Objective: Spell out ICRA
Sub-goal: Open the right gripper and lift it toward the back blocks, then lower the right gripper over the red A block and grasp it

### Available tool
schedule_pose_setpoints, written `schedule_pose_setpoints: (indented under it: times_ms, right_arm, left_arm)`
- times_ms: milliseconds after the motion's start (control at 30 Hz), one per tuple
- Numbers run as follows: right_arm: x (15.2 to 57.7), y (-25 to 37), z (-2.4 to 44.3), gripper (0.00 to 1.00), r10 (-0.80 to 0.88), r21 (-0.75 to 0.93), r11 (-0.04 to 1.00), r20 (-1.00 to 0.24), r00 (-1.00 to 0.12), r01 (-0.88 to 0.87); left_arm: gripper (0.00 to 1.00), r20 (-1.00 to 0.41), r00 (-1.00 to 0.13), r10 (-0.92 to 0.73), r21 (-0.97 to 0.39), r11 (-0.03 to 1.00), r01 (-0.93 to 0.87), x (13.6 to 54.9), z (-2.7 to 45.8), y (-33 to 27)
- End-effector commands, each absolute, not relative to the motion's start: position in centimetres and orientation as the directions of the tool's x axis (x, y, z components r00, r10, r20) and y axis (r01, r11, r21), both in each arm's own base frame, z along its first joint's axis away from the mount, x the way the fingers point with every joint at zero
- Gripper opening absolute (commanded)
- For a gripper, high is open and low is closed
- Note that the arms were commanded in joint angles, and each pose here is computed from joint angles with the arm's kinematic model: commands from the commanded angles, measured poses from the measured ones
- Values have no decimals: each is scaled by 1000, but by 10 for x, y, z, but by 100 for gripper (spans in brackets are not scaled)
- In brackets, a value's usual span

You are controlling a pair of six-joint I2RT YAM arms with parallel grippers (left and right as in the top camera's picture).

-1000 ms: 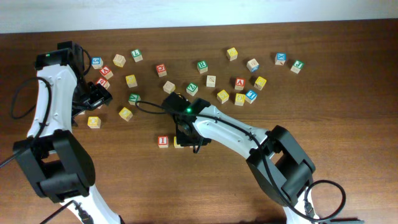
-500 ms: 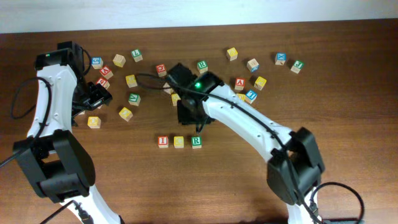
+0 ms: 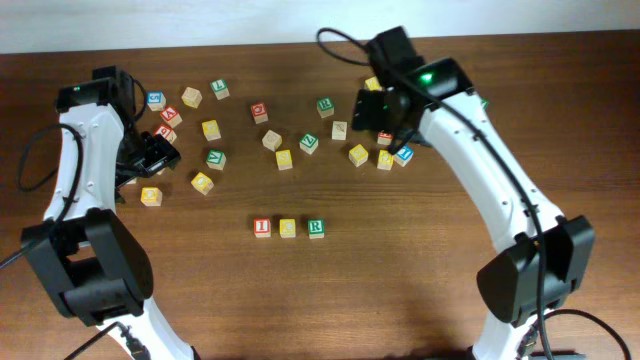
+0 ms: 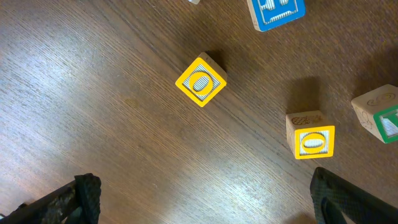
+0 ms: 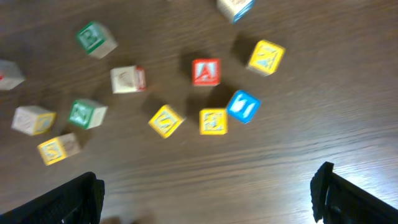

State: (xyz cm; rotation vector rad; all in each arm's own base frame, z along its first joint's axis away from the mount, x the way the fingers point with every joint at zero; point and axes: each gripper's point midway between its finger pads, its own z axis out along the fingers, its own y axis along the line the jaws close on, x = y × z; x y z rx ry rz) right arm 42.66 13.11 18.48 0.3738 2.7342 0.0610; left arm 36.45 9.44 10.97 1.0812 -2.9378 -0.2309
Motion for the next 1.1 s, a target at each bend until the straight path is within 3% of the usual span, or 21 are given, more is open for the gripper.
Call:
schedule_pose_setpoints:
  times_ms: [0, 300, 400, 700, 767, 867, 1067]
  right_arm:
    - [437, 96, 192, 99, 233, 36, 970, -397, -888, 239]
    - [456, 16, 191, 98, 299, 11, 946, -418, -858, 324]
    - [461, 36, 176, 98, 79, 11, 997, -379, -922, 81]
    - [488, 84, 137, 97, -21, 133, 988, -376, -927, -77]
    - [496, 103, 126, 97, -29, 136, 987, -387, -922, -88]
    - [505, 112, 95, 96, 89, 108, 993, -362, -928, 53]
    - [508, 127, 39, 80, 124, 94, 991, -303, -945, 100]
  left_arm:
    - [99, -62, -763, -644, 128, 753, -646, 365, 116, 95]
    - [99, -62, -763, -644, 128, 753, -646, 365, 116, 95]
    - [99, -62, -763, -644, 128, 753, -646, 365, 116, 95]
    - [99, -62, -763, -643, 128, 753, -645, 365, 116, 95]
    - [99, -62, -763, -644, 128, 753, -646, 365, 116, 95]
    - [99, -62, -763, -644, 128, 753, -646, 365, 116, 95]
    - [99, -62, -763, -644, 128, 753, -646, 365, 116, 95]
